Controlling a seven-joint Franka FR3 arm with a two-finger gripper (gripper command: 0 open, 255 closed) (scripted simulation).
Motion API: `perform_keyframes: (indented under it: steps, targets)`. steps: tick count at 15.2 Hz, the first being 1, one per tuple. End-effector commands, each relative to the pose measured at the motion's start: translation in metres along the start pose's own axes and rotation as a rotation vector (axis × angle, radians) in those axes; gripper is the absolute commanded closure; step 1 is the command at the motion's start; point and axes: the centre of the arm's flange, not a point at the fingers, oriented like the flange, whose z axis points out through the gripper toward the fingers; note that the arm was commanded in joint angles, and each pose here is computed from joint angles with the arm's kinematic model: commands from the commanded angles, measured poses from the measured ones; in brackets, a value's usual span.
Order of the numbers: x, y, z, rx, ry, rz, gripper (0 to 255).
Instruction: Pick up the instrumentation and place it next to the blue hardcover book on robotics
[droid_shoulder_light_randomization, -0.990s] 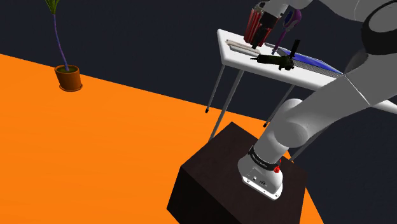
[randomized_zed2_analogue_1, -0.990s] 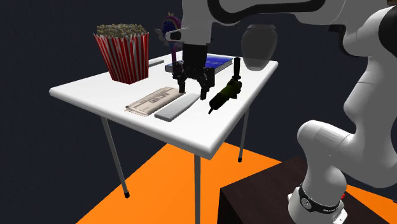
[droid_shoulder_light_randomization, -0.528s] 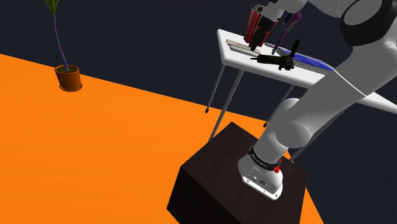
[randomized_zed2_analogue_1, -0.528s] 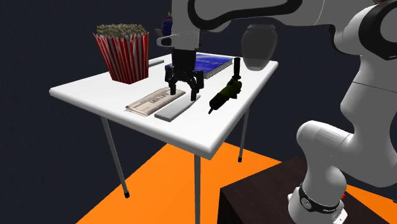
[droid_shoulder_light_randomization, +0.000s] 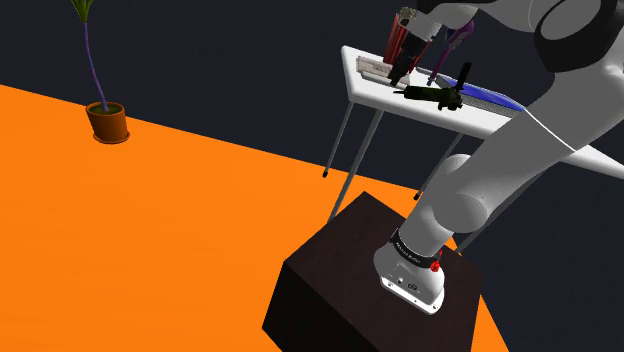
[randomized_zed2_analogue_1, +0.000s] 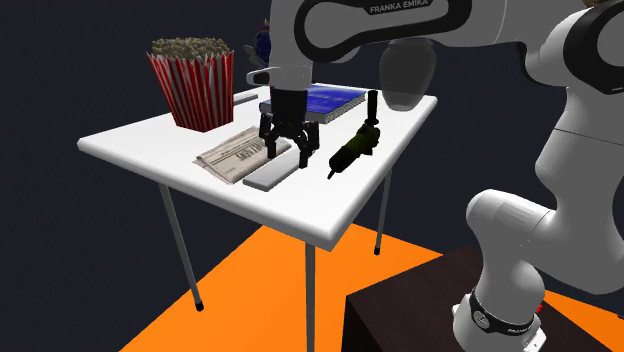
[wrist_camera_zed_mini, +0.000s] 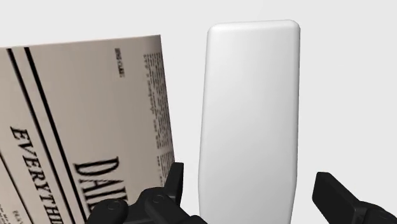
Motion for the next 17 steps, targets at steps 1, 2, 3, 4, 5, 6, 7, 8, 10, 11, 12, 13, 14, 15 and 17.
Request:
perform_keyframes:
  steps: [1,2,3,4,5,6,7,8,10,11,12,13,14,15,17]
  targets:
    - [0.000,0.000,0.001,0.000,-0.001,0.000,0]
    - [0.000,0.000,0.001,0.000,-0.001,0.000,0]
    - [0.000,0.000,0.001,0.000,-0.001,0.000,0]
    - [0.000,0.000,0.001,0.000,-0.001,0.000,255]
    - [0.000,0.000,0.001,0.000,-0.001,0.000,255]
    - [0.000,0.000,0.001,0.000,-0.001,0.000,255]
    - [0.000,0.000,0.001,0.000,-0.001,0.000,255]
    - [0.000,0.000,0.001,0.000,-0.001,0.000,255]
    - [0.000,0.000,0.000,0.000,-0.001,0.000,255]
    - [0.000,0.000,0.001,0.000,-0.001,0.000,255]
    - [0.000,0.000,0.001,0.000,-0.001,0.000,255]
    - [0.000,0.000,0.001,0.000,-0.001,0.000,255]
    - [0.001,0.000,-0.005,0.000,-0.001,0.000,255]
    - [0.001,0.000,-0.010,0.000,-0.001,0.000,255]
    - [0.003,0.000,-0.020,0.000,-0.001,0.000,255]
